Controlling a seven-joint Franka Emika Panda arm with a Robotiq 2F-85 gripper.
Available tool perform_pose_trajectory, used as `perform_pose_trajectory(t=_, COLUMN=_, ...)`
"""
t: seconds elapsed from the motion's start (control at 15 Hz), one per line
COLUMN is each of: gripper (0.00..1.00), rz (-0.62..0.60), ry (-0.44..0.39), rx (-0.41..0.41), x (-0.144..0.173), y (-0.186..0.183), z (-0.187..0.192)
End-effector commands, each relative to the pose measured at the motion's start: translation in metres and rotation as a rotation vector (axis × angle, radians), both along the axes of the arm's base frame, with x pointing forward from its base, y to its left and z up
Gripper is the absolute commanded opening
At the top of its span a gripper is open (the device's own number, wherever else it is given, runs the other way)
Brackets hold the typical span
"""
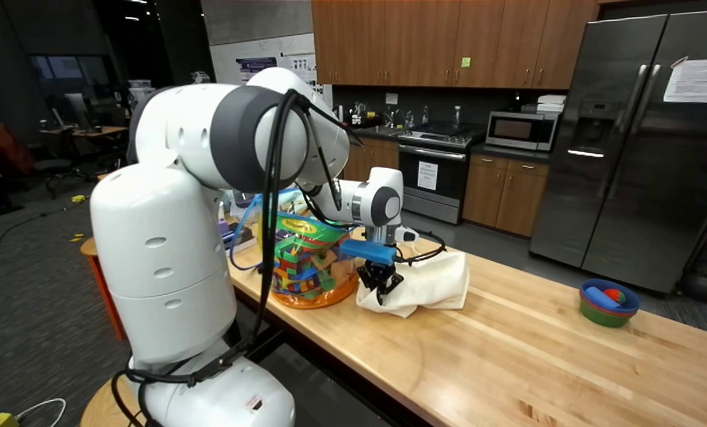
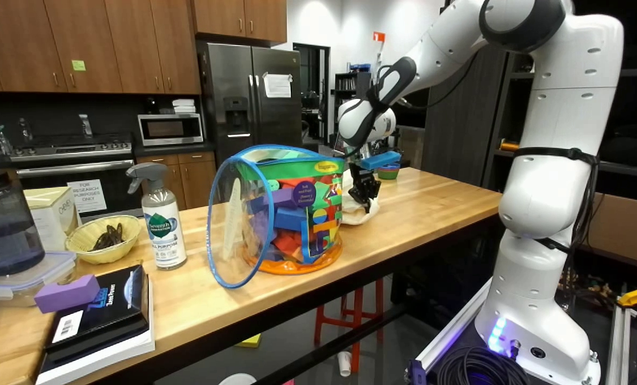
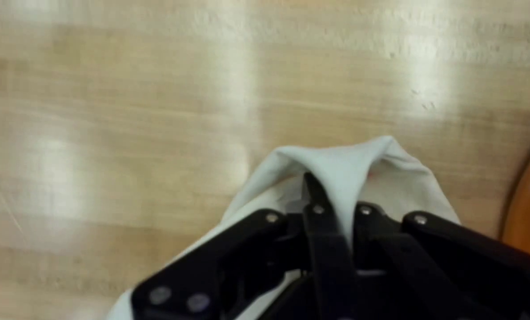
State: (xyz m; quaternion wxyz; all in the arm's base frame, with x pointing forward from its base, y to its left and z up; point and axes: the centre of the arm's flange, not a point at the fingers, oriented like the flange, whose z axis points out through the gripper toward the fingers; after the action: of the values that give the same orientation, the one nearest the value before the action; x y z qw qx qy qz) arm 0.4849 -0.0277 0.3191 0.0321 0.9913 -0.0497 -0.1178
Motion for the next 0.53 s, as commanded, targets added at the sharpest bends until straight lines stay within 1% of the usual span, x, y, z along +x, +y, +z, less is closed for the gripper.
perform_pose_trajectory(t=0.0, gripper=0.01, rz=-0.132, ry=-0.003, rx=-0.009, x=-0.061, y=-0.032, z=0.015)
perform_pose_trajectory(t=0.47, gripper=0.01, rz=-0.348, ry=-0.019, rx=-0.023, x=-0.126, y=-0.102, z=0.031)
